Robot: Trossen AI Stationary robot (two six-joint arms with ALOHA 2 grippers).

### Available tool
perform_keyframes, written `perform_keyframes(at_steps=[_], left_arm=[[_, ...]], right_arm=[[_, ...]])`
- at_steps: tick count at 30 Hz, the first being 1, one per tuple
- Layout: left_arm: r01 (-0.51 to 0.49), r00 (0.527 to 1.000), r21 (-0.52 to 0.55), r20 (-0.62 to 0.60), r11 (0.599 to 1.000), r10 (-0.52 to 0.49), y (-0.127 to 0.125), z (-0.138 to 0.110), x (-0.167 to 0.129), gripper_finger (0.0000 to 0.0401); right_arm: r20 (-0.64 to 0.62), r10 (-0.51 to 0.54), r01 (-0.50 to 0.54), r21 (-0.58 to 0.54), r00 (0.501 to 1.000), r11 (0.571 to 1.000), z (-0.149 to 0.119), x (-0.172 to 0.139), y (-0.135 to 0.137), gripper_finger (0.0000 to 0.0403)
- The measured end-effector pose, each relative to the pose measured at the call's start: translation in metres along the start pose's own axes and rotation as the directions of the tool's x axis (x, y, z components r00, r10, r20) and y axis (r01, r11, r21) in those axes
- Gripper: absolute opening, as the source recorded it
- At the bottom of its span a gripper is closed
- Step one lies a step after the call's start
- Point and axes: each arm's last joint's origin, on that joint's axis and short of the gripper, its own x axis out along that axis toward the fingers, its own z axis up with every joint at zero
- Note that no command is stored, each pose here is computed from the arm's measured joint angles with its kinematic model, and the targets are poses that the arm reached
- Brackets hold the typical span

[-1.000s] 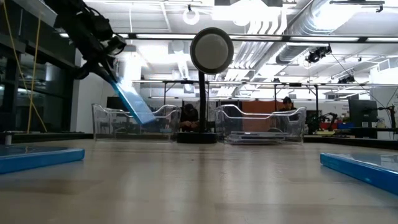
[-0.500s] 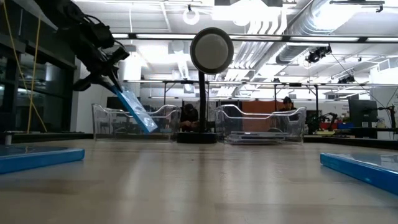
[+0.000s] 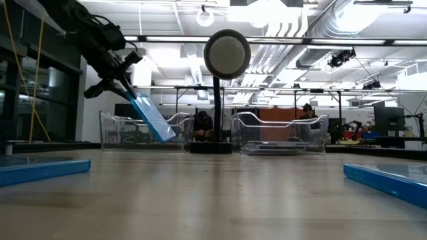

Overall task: Pick & place jewel cases by type
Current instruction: Put the top left blue CD case into the left transparent bin

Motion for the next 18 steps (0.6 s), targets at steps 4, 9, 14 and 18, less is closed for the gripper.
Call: perform_keyframes(at_steps=[4,9,14,18], left_arm=[[-0.02,0.999,0.02,-0.042,1.0,0.021,-0.004,-0.004,0.014,0.0048],[-0.016,0.995,0.038,-0.099,0.999,0.02,-0.006,-0.006,0.032,0.0049],[0.037,0.995,0.1,-0.091,0.994,-0.028,-0.008,-0.003,0.034,0.0063],[0.081,0.993,0.156,-0.094,0.984,-0.067,-0.011,-0.002,0.034,0.0109]], right_arm=[[0.004,-0.018,0.018,0.0,1.0,1.0,0.0,0.0,-0.001,0.0161],[0.004,-0.021,0.021,0.005,1.0,1.0,0.0,0.0,-0.001,0.0161],[0.003,-0.017,0.017,0.016,1.0,1.0,0.0,0.0,0.0,0.0161],[-0.003,-0.019,0.019,0.024,1.0,1.0,-0.001,0.0,0.0,0.0161]])
